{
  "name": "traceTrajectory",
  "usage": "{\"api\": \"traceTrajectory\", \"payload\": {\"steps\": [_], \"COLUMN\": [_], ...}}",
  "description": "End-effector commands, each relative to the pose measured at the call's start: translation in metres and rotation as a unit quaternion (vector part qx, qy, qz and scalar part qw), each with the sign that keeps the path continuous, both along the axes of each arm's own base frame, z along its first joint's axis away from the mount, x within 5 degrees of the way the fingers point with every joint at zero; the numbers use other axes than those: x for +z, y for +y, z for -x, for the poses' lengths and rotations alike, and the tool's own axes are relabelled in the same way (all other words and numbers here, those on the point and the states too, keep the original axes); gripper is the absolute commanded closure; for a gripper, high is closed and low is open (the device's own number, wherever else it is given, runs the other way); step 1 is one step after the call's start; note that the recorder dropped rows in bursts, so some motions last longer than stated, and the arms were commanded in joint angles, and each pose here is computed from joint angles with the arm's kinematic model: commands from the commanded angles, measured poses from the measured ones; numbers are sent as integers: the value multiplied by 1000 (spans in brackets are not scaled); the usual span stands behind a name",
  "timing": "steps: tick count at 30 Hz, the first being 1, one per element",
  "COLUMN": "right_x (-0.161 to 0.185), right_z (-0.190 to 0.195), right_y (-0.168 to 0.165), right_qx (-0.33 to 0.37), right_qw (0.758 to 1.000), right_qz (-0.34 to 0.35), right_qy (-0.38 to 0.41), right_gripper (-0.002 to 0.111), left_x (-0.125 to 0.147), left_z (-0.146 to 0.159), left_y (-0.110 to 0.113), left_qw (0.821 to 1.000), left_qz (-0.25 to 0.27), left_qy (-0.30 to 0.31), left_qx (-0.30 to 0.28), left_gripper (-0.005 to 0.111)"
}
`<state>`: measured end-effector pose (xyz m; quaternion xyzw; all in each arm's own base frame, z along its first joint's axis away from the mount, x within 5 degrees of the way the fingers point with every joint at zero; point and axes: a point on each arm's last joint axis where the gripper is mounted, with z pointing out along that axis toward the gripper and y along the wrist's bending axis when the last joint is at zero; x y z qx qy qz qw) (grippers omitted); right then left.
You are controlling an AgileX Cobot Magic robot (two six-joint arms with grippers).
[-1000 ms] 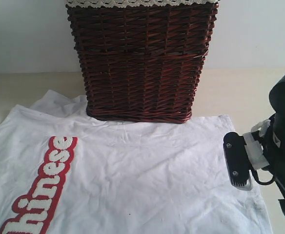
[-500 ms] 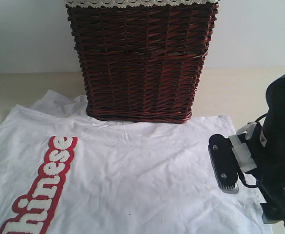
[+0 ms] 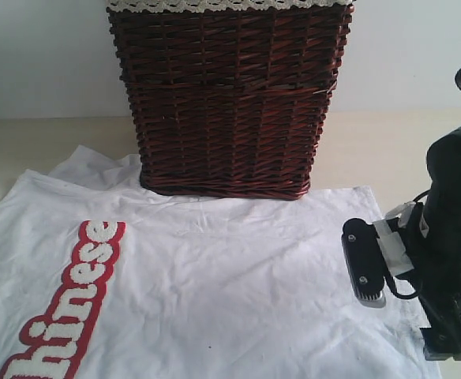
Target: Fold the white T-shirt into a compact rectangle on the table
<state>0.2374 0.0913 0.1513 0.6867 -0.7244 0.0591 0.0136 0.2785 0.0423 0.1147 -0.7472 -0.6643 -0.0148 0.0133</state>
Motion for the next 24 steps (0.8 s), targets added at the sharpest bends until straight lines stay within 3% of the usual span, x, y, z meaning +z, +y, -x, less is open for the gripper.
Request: {"api": "traceTrajectory", "payload": {"steps": [1, 9, 20, 24], "right_x": [-2, -14, -30, -31], "right_z": [-4, -18, -18, -23], "right_y": [7, -22, -23, -21], "right_qx": [21, 6, 11, 13], "right_qw": [998, 999, 999, 999], "right_qz": [-48, -50, -37, -45], "right_qy": [-16, -9, 24, 1], "right_gripper": [3, 3, 3, 3], "left_x": [-4, -4, -4, -4], "left_z": [1, 1, 1, 1], "left_y": [0, 0, 0, 0], "left_qw": [1000, 1000, 1000, 1000], "left_qz": [-1, -1, -1, -1], "left_qy": [4, 4, 4, 4], "left_qx": [-2, -2, -2, -2], "left_gripper": [2, 2, 2, 2]}}
